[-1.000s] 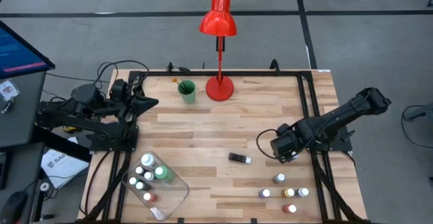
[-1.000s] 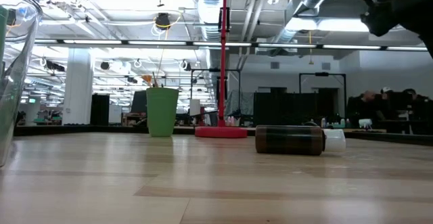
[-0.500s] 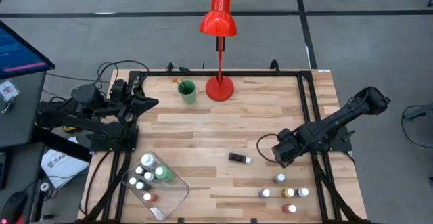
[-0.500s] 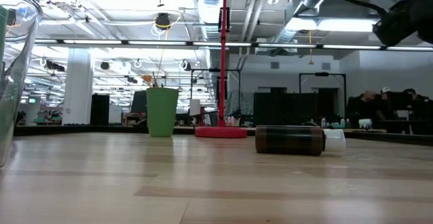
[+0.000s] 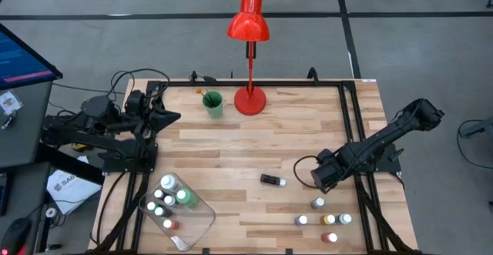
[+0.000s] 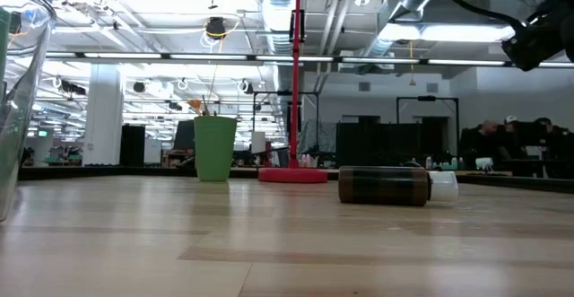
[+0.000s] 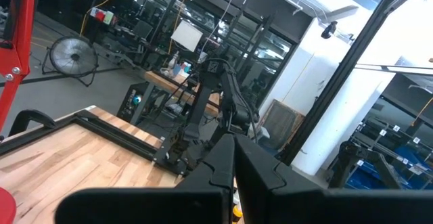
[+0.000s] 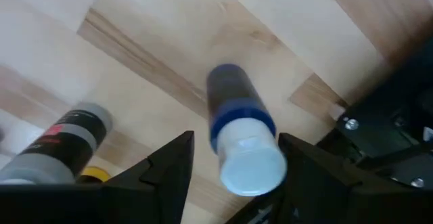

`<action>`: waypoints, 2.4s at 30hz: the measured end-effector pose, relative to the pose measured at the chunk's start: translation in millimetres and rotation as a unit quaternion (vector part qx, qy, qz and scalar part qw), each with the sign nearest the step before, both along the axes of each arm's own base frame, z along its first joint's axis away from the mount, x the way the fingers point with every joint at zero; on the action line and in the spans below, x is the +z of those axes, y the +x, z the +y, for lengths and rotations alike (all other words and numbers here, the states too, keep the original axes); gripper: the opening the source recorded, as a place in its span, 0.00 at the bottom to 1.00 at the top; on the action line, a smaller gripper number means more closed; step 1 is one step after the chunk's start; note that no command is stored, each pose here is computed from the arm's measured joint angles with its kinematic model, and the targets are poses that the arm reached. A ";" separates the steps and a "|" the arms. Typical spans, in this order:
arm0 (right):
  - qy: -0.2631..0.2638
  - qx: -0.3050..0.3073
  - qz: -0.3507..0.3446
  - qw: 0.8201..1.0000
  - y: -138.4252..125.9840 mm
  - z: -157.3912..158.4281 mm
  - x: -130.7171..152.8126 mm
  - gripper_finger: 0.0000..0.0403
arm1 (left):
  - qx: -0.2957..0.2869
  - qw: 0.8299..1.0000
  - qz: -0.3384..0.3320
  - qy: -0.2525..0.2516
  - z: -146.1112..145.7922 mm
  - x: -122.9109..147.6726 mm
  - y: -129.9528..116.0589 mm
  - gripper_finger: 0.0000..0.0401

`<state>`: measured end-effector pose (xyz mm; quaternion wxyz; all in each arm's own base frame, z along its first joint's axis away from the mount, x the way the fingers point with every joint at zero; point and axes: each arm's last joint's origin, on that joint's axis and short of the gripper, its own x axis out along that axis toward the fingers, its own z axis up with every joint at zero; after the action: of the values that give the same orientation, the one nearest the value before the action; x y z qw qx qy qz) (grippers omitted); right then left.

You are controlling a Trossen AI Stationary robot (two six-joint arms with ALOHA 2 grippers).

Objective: Pick & Place Paint Supplies
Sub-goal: Adjust the blue coloring bottle to the center of the table

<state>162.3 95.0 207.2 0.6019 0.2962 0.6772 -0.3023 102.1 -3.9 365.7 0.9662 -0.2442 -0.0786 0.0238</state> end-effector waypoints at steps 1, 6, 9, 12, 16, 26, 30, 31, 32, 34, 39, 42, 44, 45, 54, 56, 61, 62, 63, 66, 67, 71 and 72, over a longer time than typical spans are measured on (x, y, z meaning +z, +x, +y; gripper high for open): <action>0.002 0.000 -0.003 1.000 0.5 0.3 0.1 0.50 | 0.000 1.000 0.000 0.000 0.0 0.0 0.0 0.00; 0.019 -0.003 0.002 1.000 0.8 1.2 0.8 0.30 | 0.000 1.000 0.000 0.000 0.0 0.0 0.0 0.00; 0.031 -0.003 0.010 0.999 0.5 2.0 0.8 0.27 | 0.000 1.000 0.000 0.000 0.0 0.0 0.0 0.00; 0.035 -0.011 0.011 0.999 0.9 2.5 1.8 0.27 | 0.000 1.000 0.000 0.000 0.0 0.0 0.0 0.00; 0.046 -0.027 -0.018 0.998 11.8 1.3 16.7 0.27 | 0.000 1.000 0.000 0.000 0.0 0.0 0.0 0.00; 0.039 0.011 -0.130 0.991 88.0 -27.7 70.3 0.27 | 0.000 1.000 -0.001 0.000 0.0 0.1 0.0 0.00; 0.023 0.063 -0.125 0.990 135.2 -32.9 76.8 0.27 | 0.000 1.000 -0.004 0.000 0.1 0.8 -0.6 0.00; 0.019 0.079 -0.126 0.989 146.4 -32.8 79.0 0.27 | 0.000 1.000 -0.005 0.000 0.1 0.9 -1.4 0.00; 0.017 0.095 -0.124 0.988 156.6 -32.7 81.4 0.27 | 0.000 1.000 -0.006 -0.001 0.1 1.1 -1.8 0.00; 0.014 0.119 -0.129 0.984 177.3 -32.8 87.1 0.27 | 0.000 1.000 -0.014 -0.001 0.5 2.3 -5.6 0.00; -0.007 0.163 -0.142 0.976 218.1 -33.4 97.3 0.27 | 0.000 0.999 -0.036 -0.003 1.5 5.6 -17.2 0.00; -0.010 0.181 -0.156 0.971 239.3 -31.0 98.4 0.27 | 0.000 0.999 -0.053 -0.005 2.2 7.7 -25.8 0.00; -0.011 0.187 -0.164 0.969 252.4 -28.8 96.3 0.27 | 0.000 0.998 -0.062 -0.005 2.6 8.8 -30.4 0.00; -0.011 0.190 -0.168 0.967 258.3 -26.8 94.9 0.27 | 0.000 0.998 -0.067 -0.006 2.9 9.3 -33.2 0.00; 0.002 0.185 -0.228 0.956 293.1 -8.3 83.8 0.27 | 0.000 0.997 -0.079 -0.007 3.5 10.2 -40.6 0.00; 0.005 0.185 -0.226 0.956 297.0 -3.3 76.9 0.27 | 0.000 0.997 -0.075 -0.007 3.4 10.0 -38.7 0.00; 0.006 0.197 -0.181 0.963 298.6 6.2 55.1 0.27 | -0.001 0.998 -0.064 -0.008 3.0 8.2 -34.7 0.00; 0.006 0.203 -0.171 0.964 296.3 7.1 54.5 0.27 | -0.001 0.998 -0.063 -0.009 2.9 8.4 -33.3 0.00; 0.004 0.207 -0.166 0.964 296.4 7.9 52.6 0.27 | -0.001 0.998 -0.063 -0.011 2.8 8.6 -32.6 0.00; 0.001 0.213 -0.147 0.966 299.0 10.1 39.8 0.27 | 0.003 0.998 -0.057 -0.022 2.9 7.7 -28.9 0.00; 0.001 0.216 -0.128 0.968 297.8 9.7 34.1 0.27 | 0.005 0.998 -0.055 -0.024 2.9 7.5 -27.8 0.00; -0.005 0.222 -0.113 0.968 299.7 9.6 24.9 0.27 | 0.006 0.998 -0.047 -0.033 2.6 6.5 -22.7 0.00; -0.007 0.225 -0.106 0.969 298.7 9.1 24.3 0.27 | 0.006 0.998 -0.044 -0.035 2.6 6.0 -21.9 0.00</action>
<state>461.0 104.1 231.5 0.7250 0.1621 0.6566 -0.1307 80.2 -1.4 371.8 0.9526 -0.2781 -0.1215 0.0218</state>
